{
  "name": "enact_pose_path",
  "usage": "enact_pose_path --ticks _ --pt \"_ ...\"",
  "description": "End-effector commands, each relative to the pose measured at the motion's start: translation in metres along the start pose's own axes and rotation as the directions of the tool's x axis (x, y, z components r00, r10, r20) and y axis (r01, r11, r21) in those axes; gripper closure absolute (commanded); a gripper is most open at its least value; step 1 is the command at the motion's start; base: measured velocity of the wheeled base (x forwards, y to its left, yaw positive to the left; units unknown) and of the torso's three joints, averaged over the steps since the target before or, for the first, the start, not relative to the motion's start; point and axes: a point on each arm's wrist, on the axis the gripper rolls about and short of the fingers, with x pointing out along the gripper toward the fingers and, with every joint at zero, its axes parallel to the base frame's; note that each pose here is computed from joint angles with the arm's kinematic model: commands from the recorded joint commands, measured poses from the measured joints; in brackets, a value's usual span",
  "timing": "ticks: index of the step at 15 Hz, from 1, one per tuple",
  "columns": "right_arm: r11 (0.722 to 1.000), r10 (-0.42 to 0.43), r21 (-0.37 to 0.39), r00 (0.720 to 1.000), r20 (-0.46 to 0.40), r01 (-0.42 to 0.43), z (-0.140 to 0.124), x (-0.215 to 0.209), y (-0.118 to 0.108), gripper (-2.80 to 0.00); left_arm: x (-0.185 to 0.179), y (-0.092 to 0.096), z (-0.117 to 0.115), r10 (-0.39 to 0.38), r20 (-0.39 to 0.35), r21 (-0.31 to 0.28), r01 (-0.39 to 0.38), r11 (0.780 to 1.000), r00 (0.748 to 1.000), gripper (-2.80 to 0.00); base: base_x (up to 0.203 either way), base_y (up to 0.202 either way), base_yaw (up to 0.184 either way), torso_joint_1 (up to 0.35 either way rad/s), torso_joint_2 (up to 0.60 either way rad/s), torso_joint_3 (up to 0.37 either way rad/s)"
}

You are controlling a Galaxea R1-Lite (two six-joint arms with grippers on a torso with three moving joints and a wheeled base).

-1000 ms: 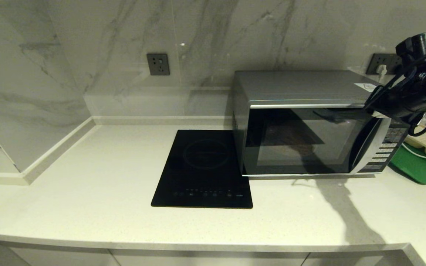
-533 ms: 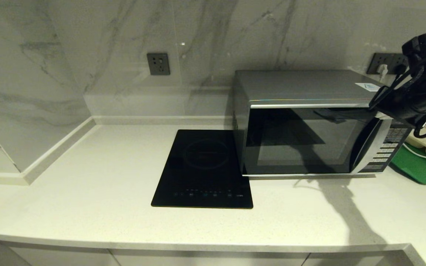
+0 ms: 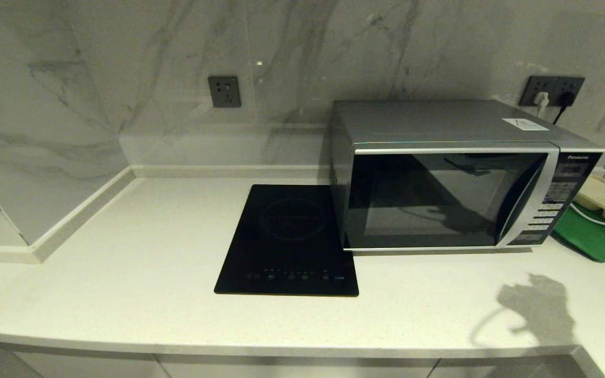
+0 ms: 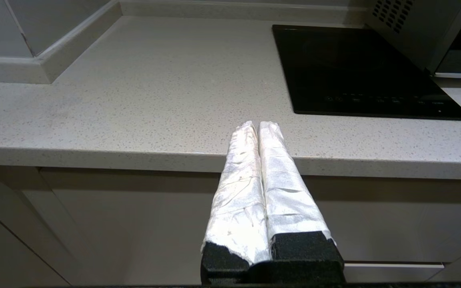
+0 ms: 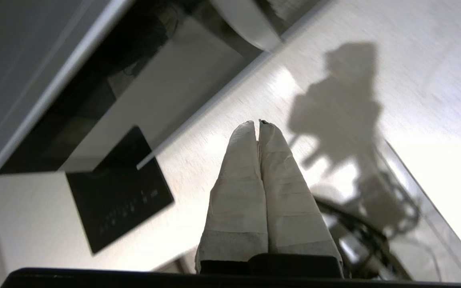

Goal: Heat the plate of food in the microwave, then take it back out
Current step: Open the microwave oven

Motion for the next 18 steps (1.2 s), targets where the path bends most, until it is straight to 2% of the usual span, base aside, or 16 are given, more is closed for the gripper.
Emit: enact_pose_path --ticks 1,2,4,5,6,8,9,11,13,15,16,17,18 --pt "1.0 0.017 0.005 1.0 0.005 -0.017 -0.004 -0.04 -0.038 0.0 0.0 0.0 0.0 0.0 -0.001 -0.001 0.0 1.0 1.0 0.0 0.0 0.0 0.0 0.0 0.0 0.0" --pt "0.999 -0.006 -0.053 1.0 -0.015 0.005 -0.003 -0.044 -0.055 0.0 0.0 0.0 0.0 0.0 0.001 -0.001 0.0 1.0 1.0 0.0 0.0 0.0 0.0 0.0 0.0 0.0" --pt "0.966 -0.034 -0.259 0.994 -0.101 0.007 -0.004 -0.045 -0.085 0.0 0.0 0.0 0.0 0.0 0.001 -0.001 0.0 1.0 1.0 0.0 0.0 0.0 0.0 0.0 0.0 0.0" --pt "0.956 -0.036 -0.294 0.989 -0.143 -0.007 -0.004 -0.044 -0.099 0.0 0.0 0.0 0.0 0.0 0.001 -0.001 0.0 1.0 1.0 0.0 0.0 0.0 0.0 0.0 0.0 0.0" --pt "0.957 -0.021 -0.287 0.983 -0.182 -0.033 0.0 -0.038 -0.109 0.0 0.0 0.0 0.0 0.0 0.001 -0.001 0.0 1.0 1.0 0.0 0.0 0.0 0.0 0.0 0.0 0.0" --pt "0.988 0.077 -0.11 0.963 -0.259 -0.109 0.005 -0.019 -0.124 0.0 0.0 0.0 0.0 0.0 0.001 -0.001 0.0 1.0 1.0 0.0 0.0 0.0 0.0 0.0 0.0 0.0" --pt "0.988 0.076 -0.113 0.969 -0.237 -0.105 0.006 -0.022 -0.124 0.0 0.0 0.0 0.0 0.0 0.001 -0.001 0.0 1.0 1.0 0.0 0.0 0.0 0.0 0.0 0.0 0.0" --pt "0.962 0.042 -0.267 0.997 -0.064 -0.058 0.019 -0.047 -0.106 0.0 0.0 0.0 0.0 0.0 -0.001 -0.001 0.0 1.0 1.0 0.0 0.0 0.0 0.0 0.0 0.0 0.0" --pt "0.909 0.037 -0.416 0.993 0.116 0.015 0.033 -0.079 -0.08 0.0 0.0 0.0 0.0 0.0 0.001 -0.001 0.0 1.0 1.0 0.0 0.0 0.0 0.0 0.0 0.0 0.0" --pt "0.839 0.074 -0.538 0.963 0.261 0.081 0.038 -0.111 -0.049 0.0 0.0 0.0 0.0 0.0 0.001 -0.001 0.0 1.0 1.0 0.0 0.0 0.0 0.0 0.0 0.0 0.0" --pt "0.786 0.111 -0.606 0.935 0.336 0.125 0.035 -0.126 -0.03 0.0 0.0 0.0 0.0 0.0 0.001 -0.001 0.0 1.0 1.0 0.0 0.0 0.0 0.0 0.0 0.0 0.0" --pt "0.743 0.129 -0.645 0.906 0.403 0.18 0.035 -0.134 -0.019 0.0 0.0 0.0 0.0 0.0 0.001 -0.001 0.0 1.0 1.0 0.0 0.0 0.0 0.0 0.0 0.0 0.0" --pt "0.723 0.127 -0.643 0.867 0.481 0.251 0.038 -0.141 -0.011 0.0 0.0 0.0 0.0 0.0 0.001 -0.001 0.0 1.0 1.0 0.0 0.0 0.0 0.0 0.0 0.0 0.0"
